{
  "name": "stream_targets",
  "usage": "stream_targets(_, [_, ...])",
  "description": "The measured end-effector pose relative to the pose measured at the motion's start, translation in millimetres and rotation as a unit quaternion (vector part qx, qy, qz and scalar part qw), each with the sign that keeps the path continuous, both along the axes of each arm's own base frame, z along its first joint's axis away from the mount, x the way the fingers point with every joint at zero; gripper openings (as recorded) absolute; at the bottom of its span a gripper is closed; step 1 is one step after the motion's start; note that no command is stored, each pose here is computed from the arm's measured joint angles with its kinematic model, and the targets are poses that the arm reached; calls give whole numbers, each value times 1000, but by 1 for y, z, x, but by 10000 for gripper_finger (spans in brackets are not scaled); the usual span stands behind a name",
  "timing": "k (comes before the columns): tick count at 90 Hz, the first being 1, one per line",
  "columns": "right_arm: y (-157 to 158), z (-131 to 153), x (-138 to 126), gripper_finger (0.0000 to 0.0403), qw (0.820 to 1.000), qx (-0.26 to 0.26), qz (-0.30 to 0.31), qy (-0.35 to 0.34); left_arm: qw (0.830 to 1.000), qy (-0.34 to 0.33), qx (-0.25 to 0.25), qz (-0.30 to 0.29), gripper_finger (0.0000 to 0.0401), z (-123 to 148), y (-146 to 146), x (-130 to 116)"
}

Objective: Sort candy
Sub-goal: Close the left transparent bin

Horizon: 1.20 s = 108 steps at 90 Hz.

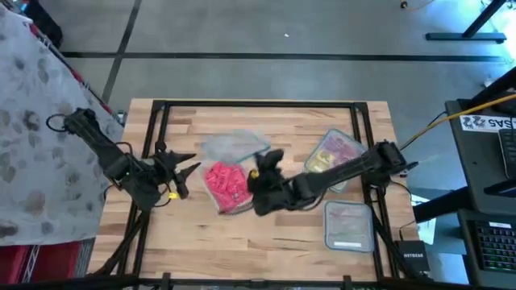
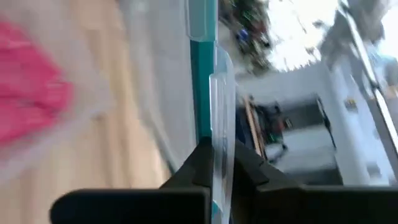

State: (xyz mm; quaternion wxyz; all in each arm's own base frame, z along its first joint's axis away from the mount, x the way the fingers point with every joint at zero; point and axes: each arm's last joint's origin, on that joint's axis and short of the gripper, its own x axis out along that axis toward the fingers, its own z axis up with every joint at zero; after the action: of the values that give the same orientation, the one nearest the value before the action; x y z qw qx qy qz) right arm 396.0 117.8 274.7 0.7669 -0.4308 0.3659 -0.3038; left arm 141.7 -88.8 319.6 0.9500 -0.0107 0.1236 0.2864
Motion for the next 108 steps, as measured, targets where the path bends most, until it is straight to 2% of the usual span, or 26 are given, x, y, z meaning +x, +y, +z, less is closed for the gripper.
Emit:
stream_targets(23, [34, -54, 10, 0, 997, -9, 46, 64, 1000, 0, -6, -15, 131, 1, 0, -6])
stream_targets(44, [61, -60, 4, 0, 997, 10, 71, 40, 1000, 17, -2, -6, 131, -17, 2, -4])
stream_targets(54, [68, -60, 3, 4, 993, 40, 98, 43, 1000, 21, -18, 8, 131, -33, 4, -3])
stream_targets(69, [73, -67, 4, 23, 981, 134, 130, 46, 998, 30, -50, 24, 130, -57, 8, -3])
stream_targets(92, [75, -71, 5, 23, 975, 158, 143, 59, 994, 27, -99, 31, 130, -81, 9, -4])
stream_targets(108, [78, -74, 5, 23, 958, 208, 178, 84, 993, 22, -113, 22, 130, -85, 7, -2])
